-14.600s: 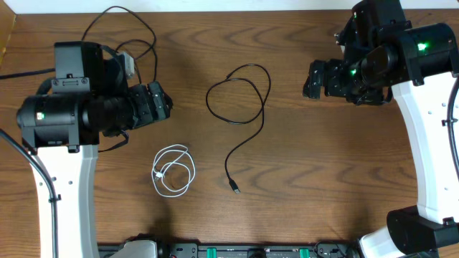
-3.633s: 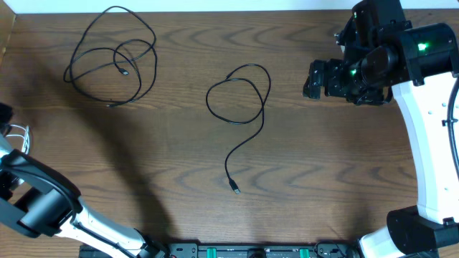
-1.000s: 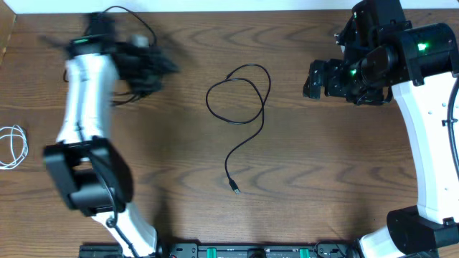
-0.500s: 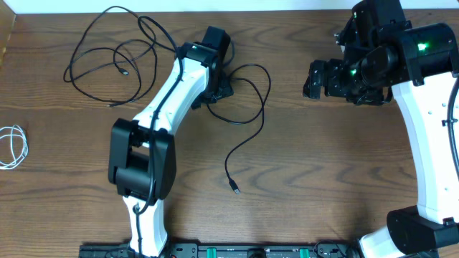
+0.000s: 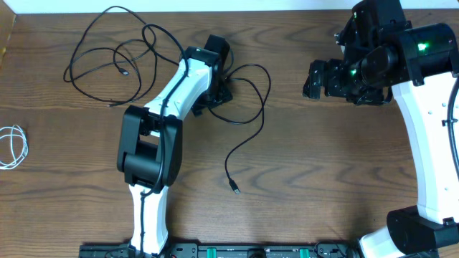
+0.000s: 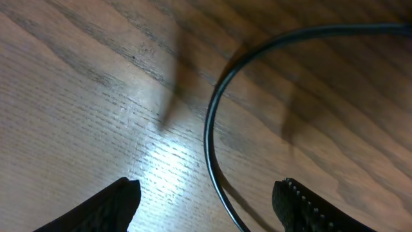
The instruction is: Untangle cables
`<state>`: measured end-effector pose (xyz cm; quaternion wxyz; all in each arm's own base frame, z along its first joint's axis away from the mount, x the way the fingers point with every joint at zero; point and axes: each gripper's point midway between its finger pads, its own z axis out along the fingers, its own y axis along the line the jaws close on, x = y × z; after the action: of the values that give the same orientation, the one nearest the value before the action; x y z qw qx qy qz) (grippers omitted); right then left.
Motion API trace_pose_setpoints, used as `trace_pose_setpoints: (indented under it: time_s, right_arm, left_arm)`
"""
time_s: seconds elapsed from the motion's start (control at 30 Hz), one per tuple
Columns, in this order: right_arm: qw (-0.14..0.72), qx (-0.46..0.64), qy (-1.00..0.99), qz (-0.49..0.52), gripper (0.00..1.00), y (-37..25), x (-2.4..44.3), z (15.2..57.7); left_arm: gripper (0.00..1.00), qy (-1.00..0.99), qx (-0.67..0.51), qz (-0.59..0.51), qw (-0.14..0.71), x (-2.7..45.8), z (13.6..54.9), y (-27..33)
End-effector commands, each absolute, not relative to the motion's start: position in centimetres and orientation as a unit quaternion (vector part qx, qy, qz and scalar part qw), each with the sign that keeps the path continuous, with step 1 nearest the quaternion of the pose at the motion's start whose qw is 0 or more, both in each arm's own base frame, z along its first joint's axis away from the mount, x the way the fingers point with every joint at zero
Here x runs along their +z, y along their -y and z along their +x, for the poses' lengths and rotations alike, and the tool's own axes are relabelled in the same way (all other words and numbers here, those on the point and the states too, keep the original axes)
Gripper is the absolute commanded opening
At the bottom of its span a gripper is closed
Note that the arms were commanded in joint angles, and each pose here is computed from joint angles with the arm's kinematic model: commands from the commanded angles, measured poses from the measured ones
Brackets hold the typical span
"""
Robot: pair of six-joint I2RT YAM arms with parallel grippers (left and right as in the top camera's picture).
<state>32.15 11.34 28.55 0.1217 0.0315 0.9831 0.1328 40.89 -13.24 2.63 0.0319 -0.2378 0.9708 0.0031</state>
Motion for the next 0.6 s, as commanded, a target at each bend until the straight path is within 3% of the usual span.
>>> trace_pose_setpoints:
  time_s: [0.0,0.3,0.53,0.57]
  right_arm:
    - [0.128,0.132,-0.983,0.023,0.99,-11.4,28.9,31.9]
    - [0.128,0.132,-0.983,0.023,0.99,-11.4,28.9,31.9]
    - [0.128,0.132,-0.983,0.023,0.99,-11.4,28.9,31.9]
    - [0.128,0.132,-0.983,0.023,0.99,-11.4,28.9,31.9]
  left_arm:
    - [0.71,-0.967,0.026,-0.253,0.02,1.1,40.6,12.1]
    - [0.68,-0.968,-0.013,-0.247,-0.033,-1.0,40.1,11.6]
    - [0.54,-0.973,-0.018,-0.228,-0.036,-1.4,40.0,11.3]
    - [0.47,-0.973,-0.017,-0.228,-0.037,-1.6,39.9,11.3]
